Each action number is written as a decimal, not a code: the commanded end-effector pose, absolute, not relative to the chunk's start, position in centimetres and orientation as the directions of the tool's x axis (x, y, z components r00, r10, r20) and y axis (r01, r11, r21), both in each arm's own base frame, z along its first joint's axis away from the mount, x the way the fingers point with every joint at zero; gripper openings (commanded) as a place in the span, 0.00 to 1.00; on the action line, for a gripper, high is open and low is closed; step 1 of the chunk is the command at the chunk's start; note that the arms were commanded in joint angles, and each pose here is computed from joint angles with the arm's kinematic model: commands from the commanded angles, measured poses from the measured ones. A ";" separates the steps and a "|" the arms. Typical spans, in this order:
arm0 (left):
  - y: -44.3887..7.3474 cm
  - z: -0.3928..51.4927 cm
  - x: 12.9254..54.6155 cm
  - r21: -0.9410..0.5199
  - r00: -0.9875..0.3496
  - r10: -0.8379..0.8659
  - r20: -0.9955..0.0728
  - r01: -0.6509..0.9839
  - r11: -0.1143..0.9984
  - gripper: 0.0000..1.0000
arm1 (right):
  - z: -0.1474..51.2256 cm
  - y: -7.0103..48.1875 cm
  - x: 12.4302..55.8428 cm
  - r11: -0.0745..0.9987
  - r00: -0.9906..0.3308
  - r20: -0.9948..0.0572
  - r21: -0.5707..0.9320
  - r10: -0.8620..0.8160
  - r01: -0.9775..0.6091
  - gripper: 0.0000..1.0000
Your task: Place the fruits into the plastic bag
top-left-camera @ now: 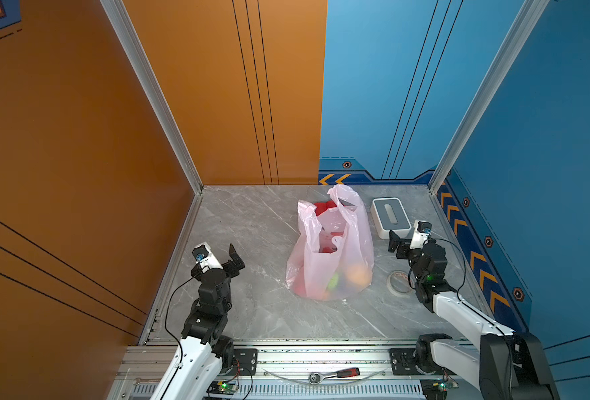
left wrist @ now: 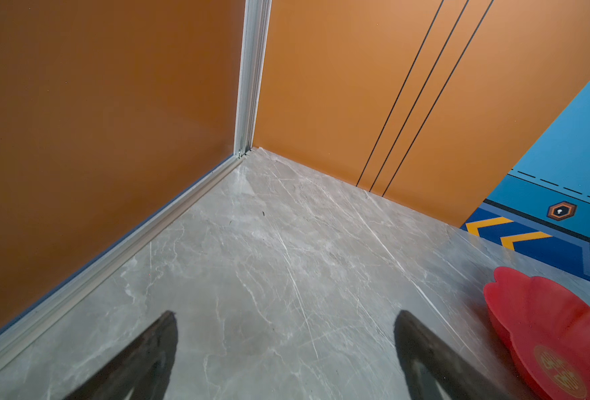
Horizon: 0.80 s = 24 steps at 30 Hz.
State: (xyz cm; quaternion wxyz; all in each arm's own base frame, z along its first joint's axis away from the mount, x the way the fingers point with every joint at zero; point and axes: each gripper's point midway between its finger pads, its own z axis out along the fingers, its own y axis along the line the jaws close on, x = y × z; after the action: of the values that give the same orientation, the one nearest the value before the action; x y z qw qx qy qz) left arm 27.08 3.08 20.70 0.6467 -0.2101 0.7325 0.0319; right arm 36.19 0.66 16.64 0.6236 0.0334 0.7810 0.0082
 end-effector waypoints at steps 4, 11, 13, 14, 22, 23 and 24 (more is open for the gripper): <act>3.7 20.5 27.9 -0.115 -0.074 -0.153 -0.986 -0.367 0.923 0.98 | 15.2 0.3 36.4 0.998 -0.209 -0.978 -0.009 0.003 0.058 1.00; 4.7 18.2 29.2 -0.037 -0.141 -0.101 -0.985 -0.400 0.916 0.98 | 14.1 0.0 36.4 0.997 -0.197 -0.980 -0.021 -0.006 0.071 1.00; 5.0 17.4 29.7 -0.035 -0.157 -0.107 -0.982 -0.408 0.912 0.98 | 14.0 -0.2 36.4 0.997 -0.196 -0.981 -0.018 -0.003 0.075 1.00; 5.2 17.2 30.1 -0.032 -0.164 -0.108 -0.981 -0.409 0.912 0.98 | 13.8 -0.2 36.5 0.997 -0.199 -0.980 -0.016 -0.001 0.077 1.00; 4.5 15.4 33.5 0.034 -0.227 -0.051 -0.973 -0.353 0.935 0.98 | 12.6 -0.1 36.6 0.998 -0.191 -0.982 -0.013 0.000 0.067 1.00; 4.5 15.1 33.8 0.038 -0.235 -0.050 -0.971 -0.353 0.935 0.98 | 12.6 -0.1 36.7 0.998 -0.188 -0.982 -0.011 0.002 0.068 1.00; 4.5 14.8 34.0 0.042 -0.239 -0.047 -0.970 -0.354 0.934 0.98 | 12.4 -0.2 36.6 0.998 -0.190 -0.982 -0.011 0.002 0.069 1.00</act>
State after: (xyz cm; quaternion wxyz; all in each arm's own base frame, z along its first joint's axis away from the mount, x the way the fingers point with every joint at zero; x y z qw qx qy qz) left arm 32.31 4.82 12.30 0.5637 -0.1331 0.8031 0.1397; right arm 36.53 0.18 11.59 0.6163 0.0206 0.7870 -0.0198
